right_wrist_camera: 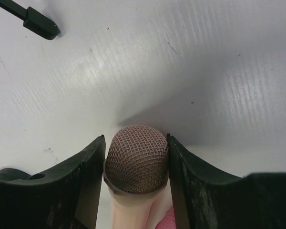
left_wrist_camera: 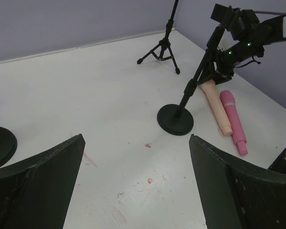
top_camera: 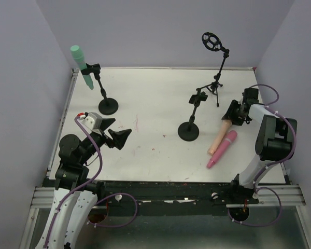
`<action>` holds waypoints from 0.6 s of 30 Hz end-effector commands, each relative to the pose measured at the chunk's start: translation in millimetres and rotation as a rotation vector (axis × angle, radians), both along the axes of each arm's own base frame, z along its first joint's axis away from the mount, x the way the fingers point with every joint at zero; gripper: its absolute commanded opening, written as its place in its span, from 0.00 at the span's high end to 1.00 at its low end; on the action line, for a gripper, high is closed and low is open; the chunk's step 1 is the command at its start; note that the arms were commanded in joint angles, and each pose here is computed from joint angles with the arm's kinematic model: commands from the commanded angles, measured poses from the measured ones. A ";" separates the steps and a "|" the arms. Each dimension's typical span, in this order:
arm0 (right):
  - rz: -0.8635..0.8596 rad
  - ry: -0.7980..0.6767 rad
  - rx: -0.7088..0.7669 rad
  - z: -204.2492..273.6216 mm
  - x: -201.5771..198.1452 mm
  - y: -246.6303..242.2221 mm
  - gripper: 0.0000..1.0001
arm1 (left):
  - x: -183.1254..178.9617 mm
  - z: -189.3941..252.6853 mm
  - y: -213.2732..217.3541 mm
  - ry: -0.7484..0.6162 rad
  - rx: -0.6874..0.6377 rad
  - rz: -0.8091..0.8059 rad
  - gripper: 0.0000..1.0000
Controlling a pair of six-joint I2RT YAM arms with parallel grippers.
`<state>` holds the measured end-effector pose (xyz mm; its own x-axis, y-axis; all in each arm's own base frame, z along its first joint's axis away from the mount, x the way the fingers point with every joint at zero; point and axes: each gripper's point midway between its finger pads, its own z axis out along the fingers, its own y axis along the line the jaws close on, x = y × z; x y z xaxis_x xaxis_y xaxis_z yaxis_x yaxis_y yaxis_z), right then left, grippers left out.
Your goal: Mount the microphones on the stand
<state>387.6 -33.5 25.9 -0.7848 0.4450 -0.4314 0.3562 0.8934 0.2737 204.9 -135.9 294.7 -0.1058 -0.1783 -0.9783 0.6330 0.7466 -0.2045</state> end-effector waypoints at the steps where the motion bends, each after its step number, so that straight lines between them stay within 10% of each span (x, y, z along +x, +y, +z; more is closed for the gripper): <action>1: -0.001 -0.025 0.083 11.2 3.3 12.4 0.46 | -0.9 0.6 -3.0 -0.003 -0.006 -0.021 0.01; 8: 0.067 -0.142 0.222 57.9 21.2 38.5 0.74 | 1.5 -3.4 -3.4 0.012 0.001 -0.021 0.01; 18: 0.194 -0.407 0.189 155.9 9.1 51.4 0.78 | -7.1 0.6 -21.6 0.012 -0.028 -0.151 0.01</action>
